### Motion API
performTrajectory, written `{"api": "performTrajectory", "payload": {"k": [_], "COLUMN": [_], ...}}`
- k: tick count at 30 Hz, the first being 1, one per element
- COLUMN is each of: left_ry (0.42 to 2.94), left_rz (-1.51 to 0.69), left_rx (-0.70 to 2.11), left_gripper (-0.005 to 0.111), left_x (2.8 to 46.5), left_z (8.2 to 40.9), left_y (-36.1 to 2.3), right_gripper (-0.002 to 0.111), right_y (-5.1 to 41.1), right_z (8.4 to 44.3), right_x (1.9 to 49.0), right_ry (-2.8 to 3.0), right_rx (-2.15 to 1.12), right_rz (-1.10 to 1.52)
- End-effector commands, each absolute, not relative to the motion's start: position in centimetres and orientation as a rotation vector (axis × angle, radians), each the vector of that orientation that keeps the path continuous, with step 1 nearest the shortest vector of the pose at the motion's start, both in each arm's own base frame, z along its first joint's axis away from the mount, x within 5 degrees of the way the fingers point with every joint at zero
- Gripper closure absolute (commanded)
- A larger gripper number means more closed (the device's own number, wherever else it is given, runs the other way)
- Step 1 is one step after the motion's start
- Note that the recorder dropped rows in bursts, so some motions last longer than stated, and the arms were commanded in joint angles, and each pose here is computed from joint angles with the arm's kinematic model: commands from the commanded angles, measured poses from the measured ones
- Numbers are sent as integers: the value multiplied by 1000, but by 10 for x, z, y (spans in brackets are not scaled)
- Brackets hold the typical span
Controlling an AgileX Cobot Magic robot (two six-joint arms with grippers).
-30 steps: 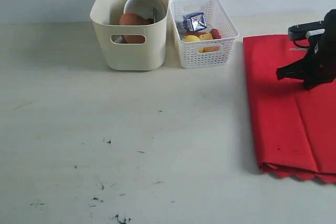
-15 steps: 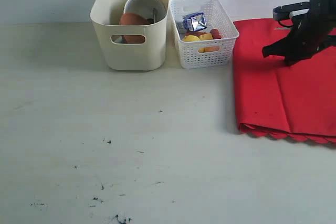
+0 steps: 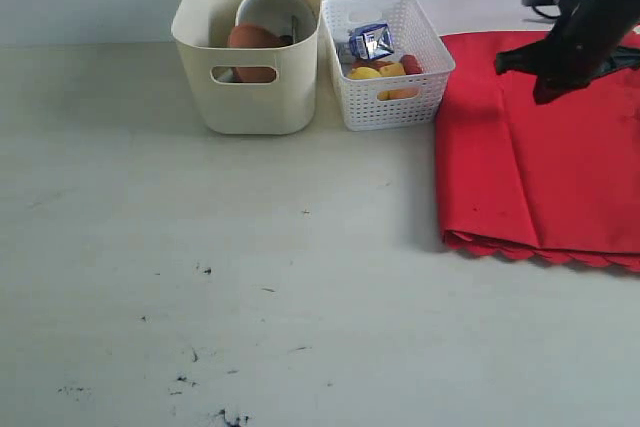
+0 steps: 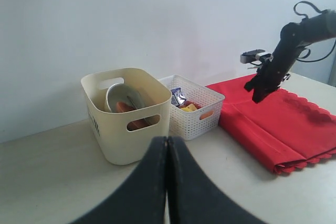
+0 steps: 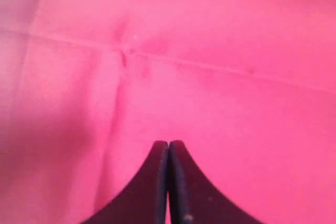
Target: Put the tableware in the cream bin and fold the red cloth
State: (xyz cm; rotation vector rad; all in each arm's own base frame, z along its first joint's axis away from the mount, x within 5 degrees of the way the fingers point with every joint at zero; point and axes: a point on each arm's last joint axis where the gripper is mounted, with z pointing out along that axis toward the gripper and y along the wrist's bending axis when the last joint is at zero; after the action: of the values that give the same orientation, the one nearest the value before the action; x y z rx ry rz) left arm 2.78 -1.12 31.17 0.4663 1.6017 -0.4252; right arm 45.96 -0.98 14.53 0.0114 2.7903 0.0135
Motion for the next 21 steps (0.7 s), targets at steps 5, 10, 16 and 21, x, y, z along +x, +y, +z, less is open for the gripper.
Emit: {"api": "performTrajectory", "payload": {"k": [5, 10, 16, 21], "left_ry": [1588, 1588, 1588, 1588], "left_rz": [-431, -431, -431, -431], "left_rx": [455, 455, 455, 455], "left_gripper": [107, 107, 107, 107], "left_x": [27, 27, 27, 27], "left_z": [312, 312, 312, 312], "left_y": [-11, -11, -11, -11], "right_gripper": [108, 108, 108, 108], "right_y": [-51, -59, -59, -59], "right_z": [148, 124, 102, 93], "right_x": [449, 448, 454, 462], "right_ry": [2828, 2871, 2847, 2784], "right_rx": [166, 199, 188, 217], "right_rz": [-132, -125, -121, -107]}}
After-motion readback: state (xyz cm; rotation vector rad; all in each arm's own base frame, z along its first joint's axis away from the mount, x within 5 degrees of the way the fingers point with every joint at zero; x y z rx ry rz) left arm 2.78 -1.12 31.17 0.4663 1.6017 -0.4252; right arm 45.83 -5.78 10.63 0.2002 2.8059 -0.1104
